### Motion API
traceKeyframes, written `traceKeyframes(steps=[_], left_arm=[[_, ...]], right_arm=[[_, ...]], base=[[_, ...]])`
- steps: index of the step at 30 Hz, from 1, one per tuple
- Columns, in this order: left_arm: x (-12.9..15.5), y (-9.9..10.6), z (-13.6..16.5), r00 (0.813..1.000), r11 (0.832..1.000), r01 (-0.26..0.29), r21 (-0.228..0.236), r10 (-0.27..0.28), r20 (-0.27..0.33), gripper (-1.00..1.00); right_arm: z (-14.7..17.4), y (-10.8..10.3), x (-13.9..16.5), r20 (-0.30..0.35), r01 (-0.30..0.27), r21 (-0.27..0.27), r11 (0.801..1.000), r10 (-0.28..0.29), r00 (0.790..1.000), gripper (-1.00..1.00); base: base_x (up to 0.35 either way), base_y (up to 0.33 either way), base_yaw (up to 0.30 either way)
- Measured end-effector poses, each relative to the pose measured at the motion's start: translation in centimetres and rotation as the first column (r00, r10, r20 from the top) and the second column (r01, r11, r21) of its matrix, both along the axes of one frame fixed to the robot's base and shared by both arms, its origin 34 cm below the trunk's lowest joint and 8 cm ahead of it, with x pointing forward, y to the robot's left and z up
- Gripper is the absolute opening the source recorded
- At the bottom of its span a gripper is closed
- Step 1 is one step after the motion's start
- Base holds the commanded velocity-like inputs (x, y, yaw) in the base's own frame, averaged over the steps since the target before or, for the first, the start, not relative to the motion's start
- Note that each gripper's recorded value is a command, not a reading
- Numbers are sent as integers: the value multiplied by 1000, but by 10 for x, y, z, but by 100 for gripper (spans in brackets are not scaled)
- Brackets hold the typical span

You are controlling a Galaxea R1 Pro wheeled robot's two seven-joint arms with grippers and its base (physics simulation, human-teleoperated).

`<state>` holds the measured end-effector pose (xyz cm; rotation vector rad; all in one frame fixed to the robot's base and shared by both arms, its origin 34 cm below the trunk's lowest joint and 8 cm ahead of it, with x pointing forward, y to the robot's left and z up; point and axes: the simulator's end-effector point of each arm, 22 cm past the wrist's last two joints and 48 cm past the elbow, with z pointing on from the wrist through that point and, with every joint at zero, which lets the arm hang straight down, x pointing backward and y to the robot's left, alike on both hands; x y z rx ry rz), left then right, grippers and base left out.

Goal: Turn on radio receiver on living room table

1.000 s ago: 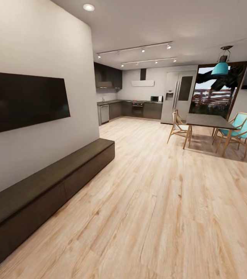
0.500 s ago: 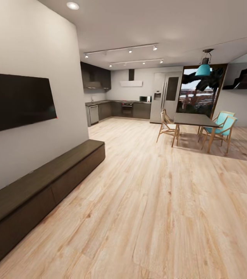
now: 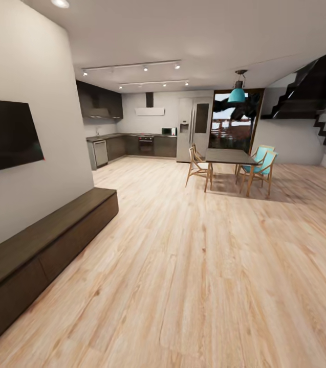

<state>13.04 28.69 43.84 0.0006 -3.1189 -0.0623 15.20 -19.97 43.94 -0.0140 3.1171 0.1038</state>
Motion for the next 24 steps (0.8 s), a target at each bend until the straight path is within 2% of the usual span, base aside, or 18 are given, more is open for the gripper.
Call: traceKeyframes(steps=[16,24], left_arm=[[2,-1,0,1000,1000,0,-2,0,6,100],[3,-1,0,1000,1000,0,-2,0,7,100]], right_arm=[[0,0,2,6,2,0,1000,-2,1000,100],[0,0,3,7,1,0,1000,-1,1000,100]], base=[[0,0,-280],[0,0,-46]])
